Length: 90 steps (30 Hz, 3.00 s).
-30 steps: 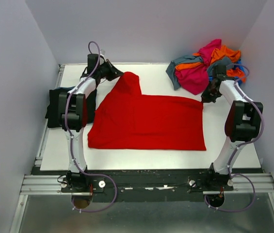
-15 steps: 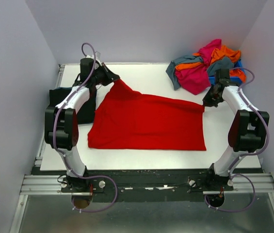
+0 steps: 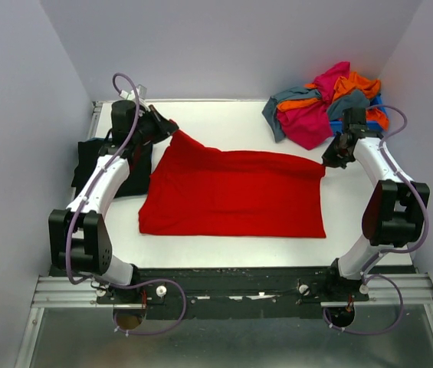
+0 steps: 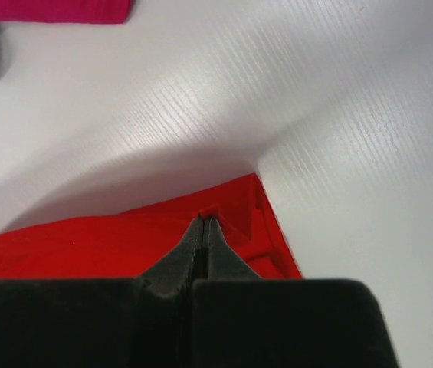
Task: Fold and stack the t-shirts
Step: Grap the side of the flattened tshirt furthest away from the robot with both arms, then fold the other side of the tshirt into a rectangle
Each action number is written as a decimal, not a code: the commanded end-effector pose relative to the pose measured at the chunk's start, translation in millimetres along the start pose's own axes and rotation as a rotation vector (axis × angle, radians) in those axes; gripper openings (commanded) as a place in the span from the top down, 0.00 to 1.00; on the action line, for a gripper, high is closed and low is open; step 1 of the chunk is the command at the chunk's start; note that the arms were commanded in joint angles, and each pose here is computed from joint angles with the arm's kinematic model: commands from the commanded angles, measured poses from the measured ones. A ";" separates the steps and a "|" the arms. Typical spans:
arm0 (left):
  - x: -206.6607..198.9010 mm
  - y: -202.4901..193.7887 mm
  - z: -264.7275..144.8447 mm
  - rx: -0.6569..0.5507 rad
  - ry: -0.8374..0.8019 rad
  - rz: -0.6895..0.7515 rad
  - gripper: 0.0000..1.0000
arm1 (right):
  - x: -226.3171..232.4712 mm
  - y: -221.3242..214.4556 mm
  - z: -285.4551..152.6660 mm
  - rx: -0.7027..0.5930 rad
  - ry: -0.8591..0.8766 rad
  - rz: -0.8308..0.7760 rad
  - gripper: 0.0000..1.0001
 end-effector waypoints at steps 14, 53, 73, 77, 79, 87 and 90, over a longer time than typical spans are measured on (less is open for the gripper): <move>6.1 -41.3 -50.4 0.052 0.147 0.010 1.00 | -12.0 2.2 -18.3 -0.064 -0.037 0.016 0.99; 15.0 -210.5 -139.4 0.250 0.258 -0.213 1.00 | -66.8 -60.0 4.6 -0.045 -0.113 0.095 0.54; 11.6 -209.2 -161.7 0.156 0.349 -0.272 1.00 | -51.0 -68.2 16.3 0.040 -0.032 0.091 0.95; 17.6 -207.7 -168.9 0.102 0.412 -0.302 1.00 | -59.7 -78.9 28.0 0.086 -0.097 0.141 0.99; 19.2 -206.0 -171.9 0.076 0.431 -0.313 1.00 | -62.3 -82.4 32.0 0.092 -0.114 0.153 0.99; 29.6 -224.4 -160.8 0.139 0.453 -0.324 1.00 | -50.3 -62.8 20.5 0.044 -0.081 0.115 0.99; 30.0 -227.4 -156.1 0.145 0.436 -0.332 1.00 | -47.7 -64.5 10.6 0.044 -0.038 0.105 0.98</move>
Point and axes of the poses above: each gripper's point midway between its finger pads, its own z axis out along the fingers, its own x axis along the line the jaws close on, y = z × x, the point moved 6 cm from there along -z, back along the fingers, and after that the axes turned 11 degrees about z, right-handed, at the moved point
